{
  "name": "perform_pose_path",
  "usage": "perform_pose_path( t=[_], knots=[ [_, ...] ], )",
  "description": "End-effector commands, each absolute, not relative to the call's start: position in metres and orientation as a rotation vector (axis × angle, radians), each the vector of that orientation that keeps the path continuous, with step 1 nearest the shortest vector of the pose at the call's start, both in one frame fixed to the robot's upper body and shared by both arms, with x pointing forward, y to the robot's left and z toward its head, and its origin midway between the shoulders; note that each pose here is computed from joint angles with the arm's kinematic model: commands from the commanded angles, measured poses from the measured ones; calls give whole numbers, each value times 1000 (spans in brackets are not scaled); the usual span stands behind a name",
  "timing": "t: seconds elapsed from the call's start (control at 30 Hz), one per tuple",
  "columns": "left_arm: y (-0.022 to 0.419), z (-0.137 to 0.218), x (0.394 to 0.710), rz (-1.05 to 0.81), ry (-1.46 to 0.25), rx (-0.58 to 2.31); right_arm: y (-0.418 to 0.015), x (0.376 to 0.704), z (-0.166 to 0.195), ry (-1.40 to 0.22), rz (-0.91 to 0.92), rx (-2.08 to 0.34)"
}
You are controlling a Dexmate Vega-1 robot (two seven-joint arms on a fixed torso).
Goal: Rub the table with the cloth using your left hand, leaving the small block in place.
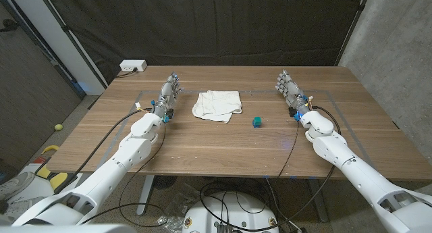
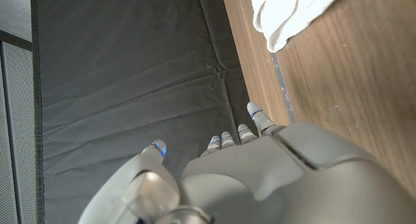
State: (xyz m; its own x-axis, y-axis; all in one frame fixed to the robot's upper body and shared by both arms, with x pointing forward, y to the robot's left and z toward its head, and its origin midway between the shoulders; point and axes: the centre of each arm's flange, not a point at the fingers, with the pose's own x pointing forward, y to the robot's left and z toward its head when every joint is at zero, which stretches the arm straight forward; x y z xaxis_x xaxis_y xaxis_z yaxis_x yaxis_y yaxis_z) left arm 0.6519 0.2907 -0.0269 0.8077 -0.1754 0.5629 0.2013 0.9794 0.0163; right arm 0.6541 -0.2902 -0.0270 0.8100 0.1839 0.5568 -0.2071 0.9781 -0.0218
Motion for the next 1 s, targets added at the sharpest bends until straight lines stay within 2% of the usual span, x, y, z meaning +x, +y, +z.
perform_pose_path(
  t=[0.03, 0.5, 1.0],
  knots=[
    [291, -29, 650, -181, -612, -54, -291, 656, -28, -581, 209, 44],
    [294, -27, 651, -160, -641, -41, -289, 656, -29, -574, 214, 34],
    [300, -19, 643, -20, -663, 80, -285, 658, -32, -569, 219, 38]
  ],
)
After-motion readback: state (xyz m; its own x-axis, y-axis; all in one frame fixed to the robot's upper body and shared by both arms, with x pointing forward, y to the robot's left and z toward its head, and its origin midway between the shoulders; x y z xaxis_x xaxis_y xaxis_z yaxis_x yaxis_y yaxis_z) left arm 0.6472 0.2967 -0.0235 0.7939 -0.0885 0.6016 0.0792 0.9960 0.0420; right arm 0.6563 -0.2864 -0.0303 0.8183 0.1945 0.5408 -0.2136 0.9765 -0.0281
